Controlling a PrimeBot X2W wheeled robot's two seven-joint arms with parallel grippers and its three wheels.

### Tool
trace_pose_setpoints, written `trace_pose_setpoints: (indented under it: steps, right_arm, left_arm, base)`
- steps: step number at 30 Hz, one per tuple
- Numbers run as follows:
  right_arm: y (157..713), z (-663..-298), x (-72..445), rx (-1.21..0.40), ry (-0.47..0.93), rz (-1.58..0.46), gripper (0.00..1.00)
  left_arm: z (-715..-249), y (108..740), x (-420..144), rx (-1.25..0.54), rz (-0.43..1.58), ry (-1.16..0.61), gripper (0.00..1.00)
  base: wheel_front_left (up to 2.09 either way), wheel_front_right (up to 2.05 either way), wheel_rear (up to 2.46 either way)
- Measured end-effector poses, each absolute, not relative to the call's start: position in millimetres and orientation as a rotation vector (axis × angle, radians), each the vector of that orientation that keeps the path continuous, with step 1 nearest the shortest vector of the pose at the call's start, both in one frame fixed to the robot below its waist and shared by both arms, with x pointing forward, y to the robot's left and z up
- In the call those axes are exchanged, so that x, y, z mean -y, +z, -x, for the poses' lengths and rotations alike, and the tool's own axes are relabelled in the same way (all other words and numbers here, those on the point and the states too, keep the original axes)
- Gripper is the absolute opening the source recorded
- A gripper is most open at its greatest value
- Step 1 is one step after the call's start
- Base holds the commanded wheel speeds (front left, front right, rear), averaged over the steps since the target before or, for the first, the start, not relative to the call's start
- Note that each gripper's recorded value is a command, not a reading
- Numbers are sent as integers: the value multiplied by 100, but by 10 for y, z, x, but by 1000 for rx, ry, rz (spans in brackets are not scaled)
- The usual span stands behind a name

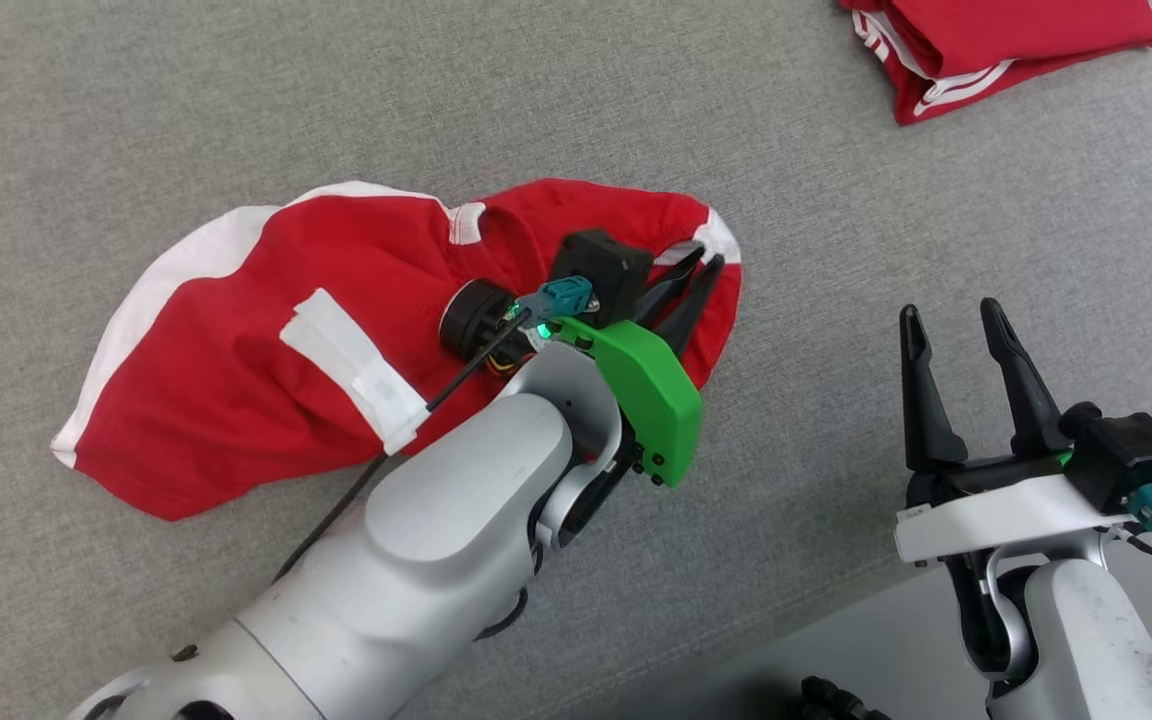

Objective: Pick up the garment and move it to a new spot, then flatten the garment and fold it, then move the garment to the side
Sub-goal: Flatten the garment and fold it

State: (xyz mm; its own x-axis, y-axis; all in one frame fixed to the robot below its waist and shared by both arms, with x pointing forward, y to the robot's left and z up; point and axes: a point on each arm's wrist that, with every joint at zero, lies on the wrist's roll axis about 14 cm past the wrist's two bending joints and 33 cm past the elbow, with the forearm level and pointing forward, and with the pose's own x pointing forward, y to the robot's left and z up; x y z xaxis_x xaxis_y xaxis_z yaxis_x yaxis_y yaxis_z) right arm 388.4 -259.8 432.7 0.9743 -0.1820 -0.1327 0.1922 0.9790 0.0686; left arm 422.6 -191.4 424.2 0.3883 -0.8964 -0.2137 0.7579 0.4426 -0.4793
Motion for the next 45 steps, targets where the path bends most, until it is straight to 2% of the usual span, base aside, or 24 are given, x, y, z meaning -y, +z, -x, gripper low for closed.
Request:
trace_pose_setpoints:
  steps: [7,12,15,18,21,26,31,32,33,35,36,38,40,41,42,45]
  right_arm:
    - [4410,-3873,2522,-102,-168,-97,100]
    - [4523,-3846,2451,-70,-147,-109,100]
    - [4564,-3863,2414,-57,-127,-107,100]
    - [4553,-3879,2339,-59,-100,-110,100]
    - [4575,-3944,2281,-48,-74,-110,100]
    - [4529,-4023,2182,-58,-29,-104,100]
    - [4519,-4115,2088,-56,11,-101,100]
    - [4517,-4130,2074,-56,19,-98,100]
    - [4514,-4139,2065,-56,25,-96,100]
    - [4501,-4150,2029,-60,40,-93,100]
    - [4500,-4155,2008,-60,47,-94,100]
    - [4514,-4164,1973,-56,58,-95,100]
    - [4533,-4164,1945,-51,67,-96,100]
    - [4544,-4163,1933,-49,71,-96,100]
    - [4557,-4163,1922,-45,75,-97,100]
    - [4578,-4153,1893,-41,83,-98,100]
  left_arm:
    - [-4466,5220,2027,-201,411,-1161,0]
    - [-4655,6275,1974,69,421,-1187,0]
    - [-4667,6562,1862,126,407,-1181,0]
    - [-4659,6432,1670,77,384,-1149,0]
    - [-4511,5840,1417,-78,361,-1108,0]
    - [-4068,4707,855,-402,432,-982,0]
    - [-3809,4278,498,-499,532,-843,0]
    - [-3773,4237,449,-509,555,-818,7]
    - [-3749,4216,416,-512,570,-803,22]
    - [-3722,4208,349,-507,595,-773,67]
    - [-3723,4226,323,-497,602,-765,82]
    - [-3738,4269,283,-478,605,-753,95]
    - [-3747,4330,265,-456,602,-753,100]
    - [-3748,4359,262,-447,602,-753,97]
    - [-3745,4386,262,-441,601,-756,92]
    - [-3717,4359,260,-468,574,-753,66]
  base:
    - [0,0,0]
    - [0,0,0]
    - [0,0,0]
    - [0,0,0]
    - [0,0,0]
    - [0,0,0]
    - [0,0,0]
    - [0,0,0]
    - [0,0,0]
    - [0,0,0]
    - [0,0,0]
    - [0,0,0]
    - [0,0,0]
    - [0,0,0]
    - [0,0,0]
    - [0,0,0]
